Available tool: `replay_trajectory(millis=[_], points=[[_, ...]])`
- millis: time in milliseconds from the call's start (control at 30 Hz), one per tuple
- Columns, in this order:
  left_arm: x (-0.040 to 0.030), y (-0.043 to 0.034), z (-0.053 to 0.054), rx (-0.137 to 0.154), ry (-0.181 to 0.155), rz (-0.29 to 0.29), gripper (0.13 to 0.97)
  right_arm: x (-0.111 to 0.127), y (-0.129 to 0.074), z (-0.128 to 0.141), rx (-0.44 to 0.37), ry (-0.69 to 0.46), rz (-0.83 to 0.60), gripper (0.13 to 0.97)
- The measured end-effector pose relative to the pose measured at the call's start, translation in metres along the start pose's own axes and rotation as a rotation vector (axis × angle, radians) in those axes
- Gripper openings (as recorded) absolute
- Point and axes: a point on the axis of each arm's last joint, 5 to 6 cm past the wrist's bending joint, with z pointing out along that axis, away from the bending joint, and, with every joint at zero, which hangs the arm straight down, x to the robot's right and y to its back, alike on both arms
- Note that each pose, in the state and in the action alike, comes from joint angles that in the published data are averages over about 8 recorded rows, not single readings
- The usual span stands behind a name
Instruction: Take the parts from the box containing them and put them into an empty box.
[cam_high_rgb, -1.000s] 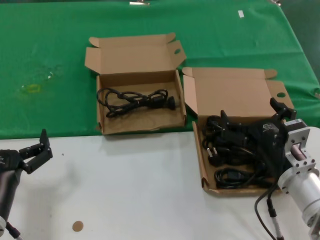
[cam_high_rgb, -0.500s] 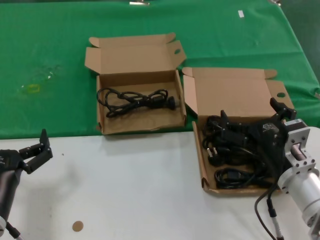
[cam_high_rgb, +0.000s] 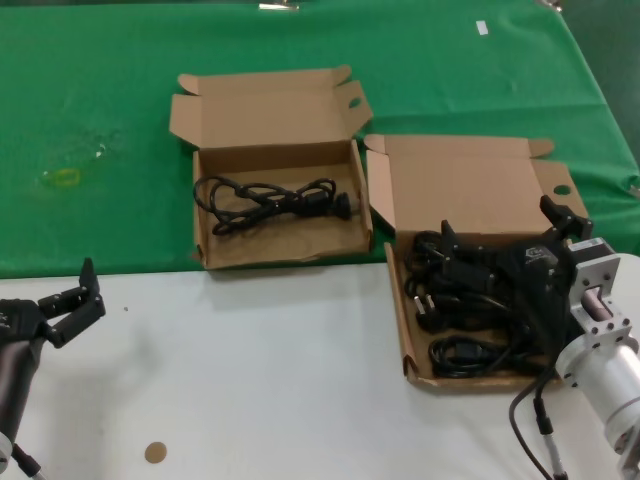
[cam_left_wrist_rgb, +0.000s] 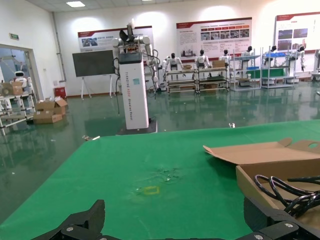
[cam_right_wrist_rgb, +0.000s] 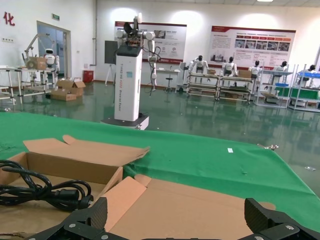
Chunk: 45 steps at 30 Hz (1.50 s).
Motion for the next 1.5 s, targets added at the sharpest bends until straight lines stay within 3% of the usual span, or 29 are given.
replay_trajectory(millis=[1500], points=[[0.0,0.0,0.0,0.0,0.0,0.0,0.966,0.0,0.0,0.0,0.0,0.0,0.0,0.966]])
